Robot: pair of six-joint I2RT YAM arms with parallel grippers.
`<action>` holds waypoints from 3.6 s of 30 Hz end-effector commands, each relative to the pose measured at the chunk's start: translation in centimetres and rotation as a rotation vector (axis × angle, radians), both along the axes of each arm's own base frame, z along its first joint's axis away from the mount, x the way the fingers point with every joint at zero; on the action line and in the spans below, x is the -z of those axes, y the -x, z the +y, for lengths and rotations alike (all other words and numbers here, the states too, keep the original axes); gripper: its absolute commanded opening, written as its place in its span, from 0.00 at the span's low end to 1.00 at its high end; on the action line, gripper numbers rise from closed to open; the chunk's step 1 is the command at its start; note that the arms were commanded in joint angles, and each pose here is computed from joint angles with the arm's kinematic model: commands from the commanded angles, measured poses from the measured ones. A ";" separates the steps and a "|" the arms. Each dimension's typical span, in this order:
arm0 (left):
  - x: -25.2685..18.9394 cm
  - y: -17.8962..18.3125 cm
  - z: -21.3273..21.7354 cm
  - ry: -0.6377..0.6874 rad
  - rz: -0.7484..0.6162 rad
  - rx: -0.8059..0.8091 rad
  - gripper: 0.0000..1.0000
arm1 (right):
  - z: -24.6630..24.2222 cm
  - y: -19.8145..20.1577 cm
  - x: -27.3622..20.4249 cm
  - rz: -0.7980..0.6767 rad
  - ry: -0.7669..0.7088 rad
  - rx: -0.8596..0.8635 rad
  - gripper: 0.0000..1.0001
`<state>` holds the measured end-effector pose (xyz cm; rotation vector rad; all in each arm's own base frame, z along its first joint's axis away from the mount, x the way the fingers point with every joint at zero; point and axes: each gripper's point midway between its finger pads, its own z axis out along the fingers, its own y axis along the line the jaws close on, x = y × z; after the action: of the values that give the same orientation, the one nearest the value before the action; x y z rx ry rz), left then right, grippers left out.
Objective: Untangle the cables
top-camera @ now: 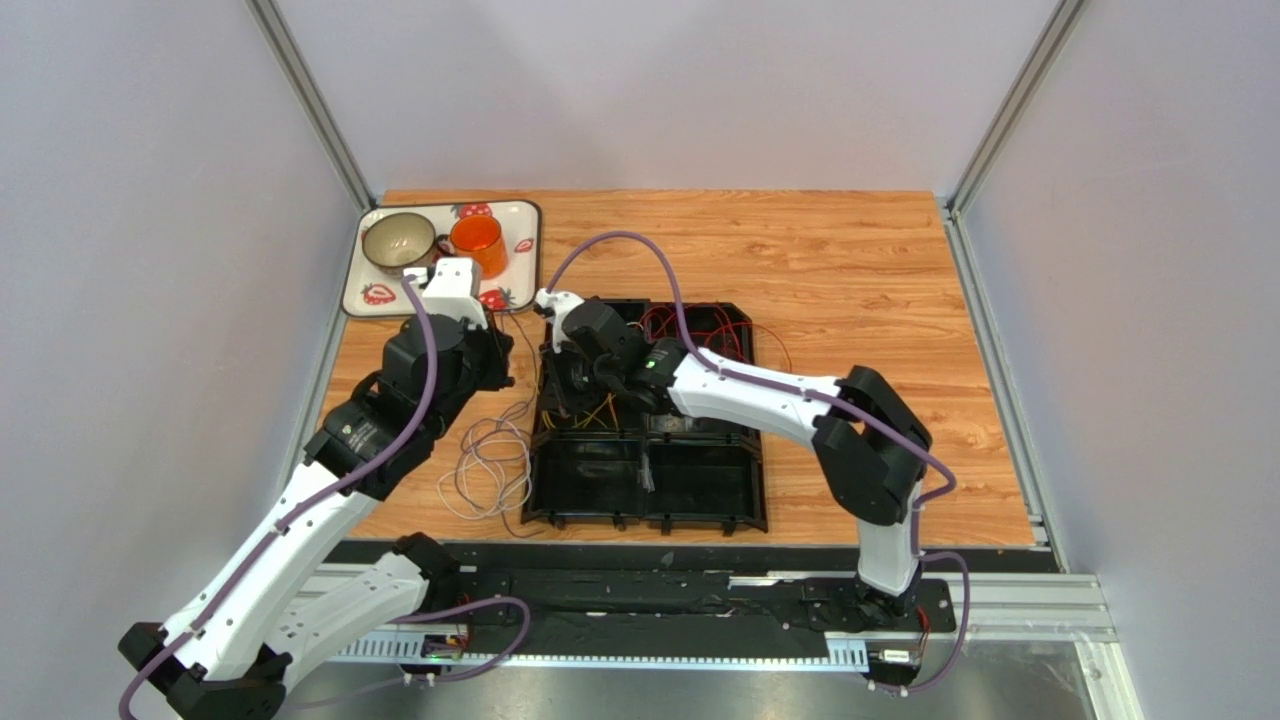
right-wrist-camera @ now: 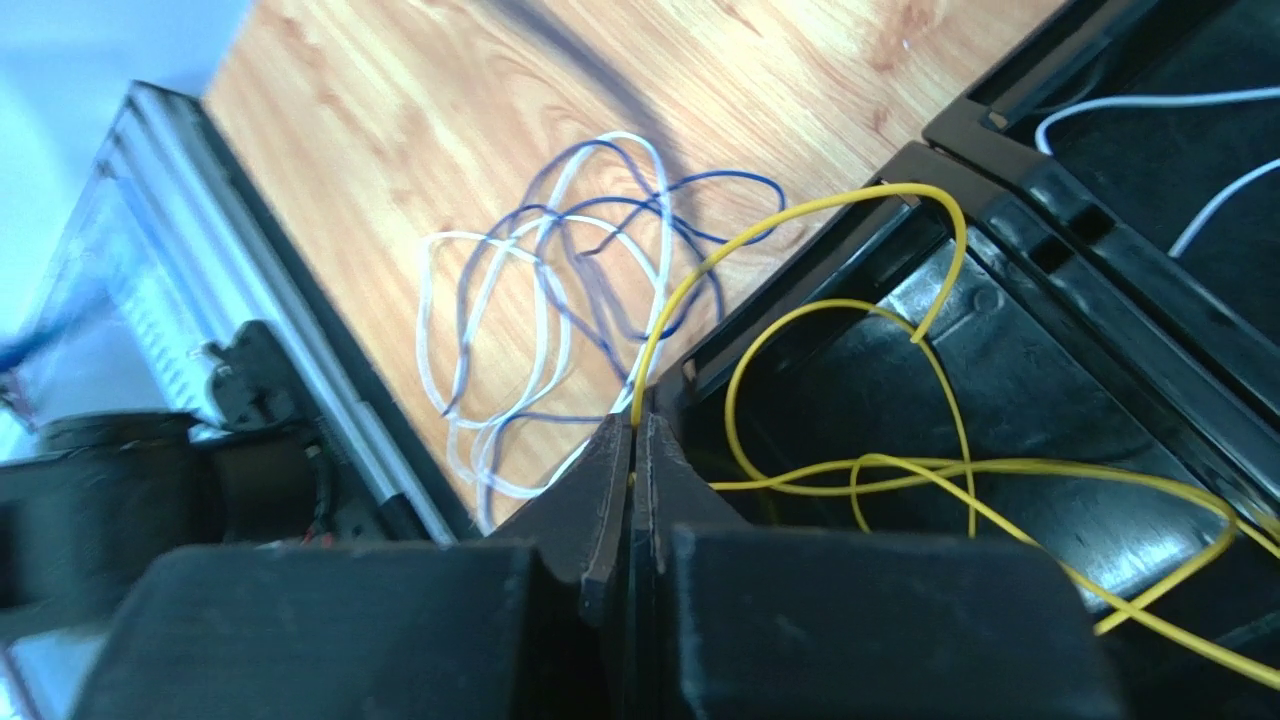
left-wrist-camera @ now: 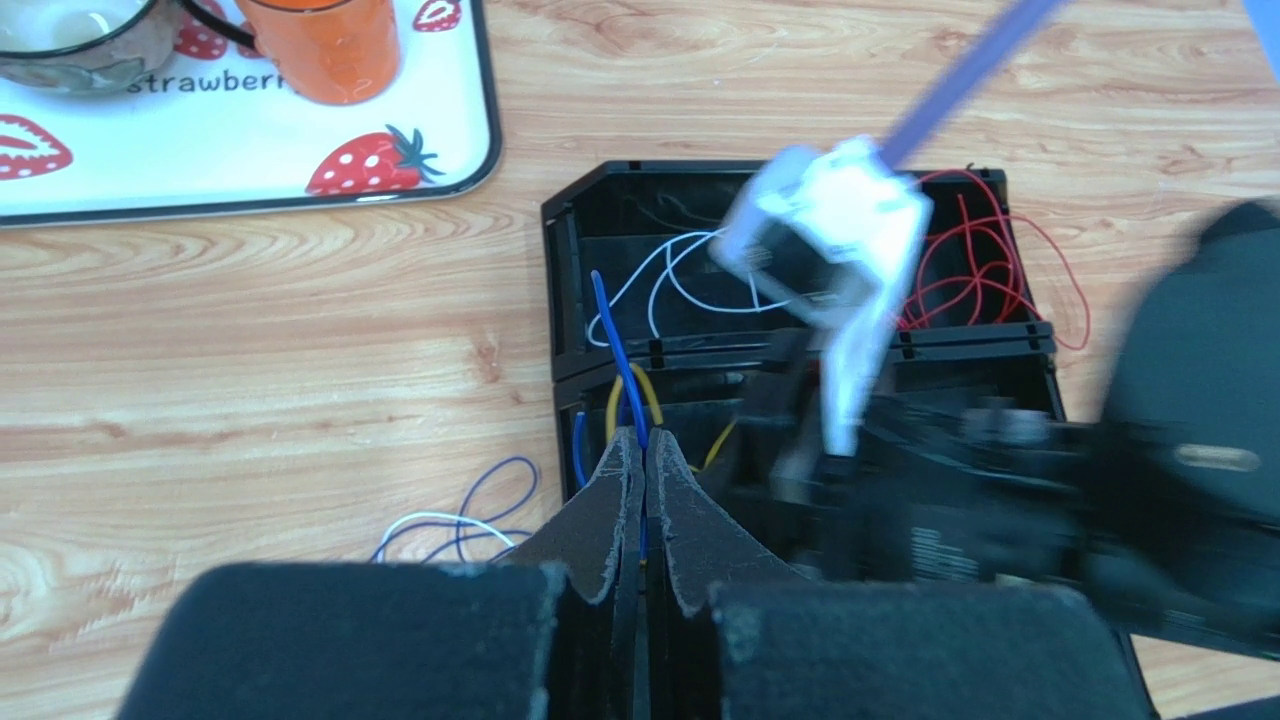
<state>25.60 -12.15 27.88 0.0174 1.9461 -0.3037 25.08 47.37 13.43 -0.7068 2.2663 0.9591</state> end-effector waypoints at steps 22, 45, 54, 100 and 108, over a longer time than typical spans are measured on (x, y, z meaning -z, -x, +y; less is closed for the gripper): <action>7.6 -7.2 0.0 -0.075 0.185 -0.106 0.00 | -5.0 4.3 -11.1 -0.220 -0.170 -0.124 0.00; 0.2 -0.9 5.1 -0.103 0.092 -0.147 0.00 | -5.8 -2.6 1.1 -0.117 0.200 0.064 0.00; 3.1 3.5 6.0 -0.075 0.143 -0.114 0.00 | -7.3 -2.5 5.7 -0.023 0.330 0.131 0.00; -0.5 8.3 11.4 0.103 -0.183 -0.307 0.00 | 5.4 1.2 1.6 -0.009 0.195 -0.202 0.61; -0.4 8.3 11.1 0.105 -0.183 -0.293 0.00 | 5.9 1.2 3.4 0.009 0.210 -0.207 0.57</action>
<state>17.04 -0.94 28.27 -0.2888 1.7238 -0.2004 23.27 51.75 8.36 -1.0390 2.4258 0.7663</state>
